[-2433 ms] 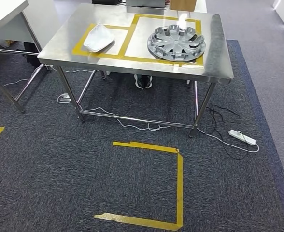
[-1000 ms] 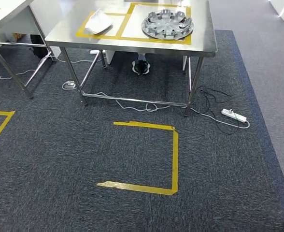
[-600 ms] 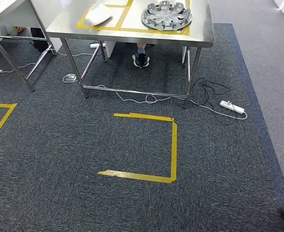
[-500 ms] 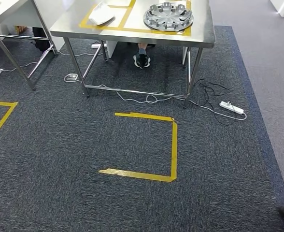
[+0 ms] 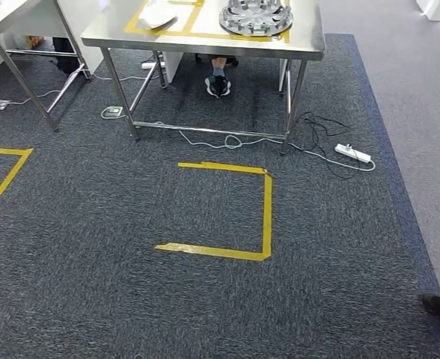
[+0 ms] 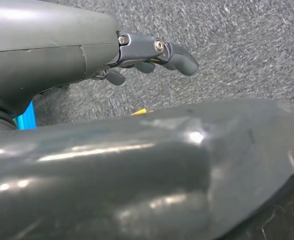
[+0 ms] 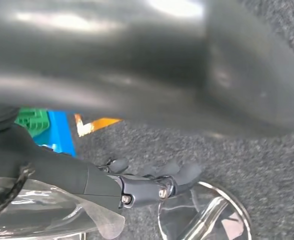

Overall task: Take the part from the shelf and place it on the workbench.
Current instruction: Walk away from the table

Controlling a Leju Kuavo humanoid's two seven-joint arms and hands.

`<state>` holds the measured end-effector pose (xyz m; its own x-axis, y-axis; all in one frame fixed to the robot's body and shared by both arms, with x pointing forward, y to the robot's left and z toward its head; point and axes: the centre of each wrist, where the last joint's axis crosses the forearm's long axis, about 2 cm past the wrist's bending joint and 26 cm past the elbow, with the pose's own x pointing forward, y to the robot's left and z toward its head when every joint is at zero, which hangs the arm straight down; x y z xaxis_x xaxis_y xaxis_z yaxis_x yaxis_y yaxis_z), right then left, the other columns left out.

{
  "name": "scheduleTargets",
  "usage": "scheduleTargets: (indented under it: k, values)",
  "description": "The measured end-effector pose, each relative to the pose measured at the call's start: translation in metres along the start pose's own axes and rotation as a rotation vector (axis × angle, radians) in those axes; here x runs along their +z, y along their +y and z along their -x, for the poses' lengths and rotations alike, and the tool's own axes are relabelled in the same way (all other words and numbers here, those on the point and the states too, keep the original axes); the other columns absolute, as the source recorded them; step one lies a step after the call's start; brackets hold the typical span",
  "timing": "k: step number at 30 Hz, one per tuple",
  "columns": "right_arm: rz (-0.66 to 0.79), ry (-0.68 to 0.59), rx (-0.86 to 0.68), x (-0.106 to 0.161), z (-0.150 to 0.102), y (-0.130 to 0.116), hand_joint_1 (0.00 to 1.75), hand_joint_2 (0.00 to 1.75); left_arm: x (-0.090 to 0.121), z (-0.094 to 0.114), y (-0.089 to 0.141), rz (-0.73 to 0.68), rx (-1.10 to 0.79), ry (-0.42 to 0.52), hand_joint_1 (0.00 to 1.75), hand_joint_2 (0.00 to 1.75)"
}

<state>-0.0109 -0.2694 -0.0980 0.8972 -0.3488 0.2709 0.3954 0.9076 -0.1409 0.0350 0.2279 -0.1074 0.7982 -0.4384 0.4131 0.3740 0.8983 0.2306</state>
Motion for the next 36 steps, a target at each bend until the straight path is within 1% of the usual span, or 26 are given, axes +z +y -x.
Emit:
scheduleTargets:
  k: [5,36]
  values:
    - [0.001,0.004,0.0,0.0004,0.002,-0.0009,0.0,0.0,0.0014,0.0033,-0.0012,0.002,0.001,0.006,0.0,0.0]
    - [-0.004,0.001,-0.01,0.0007,0.0024,-0.0012,0.0,0.0,0.0008,0.0018,-0.0003,-0.014,-0.004,0.007,0.0,0.0]
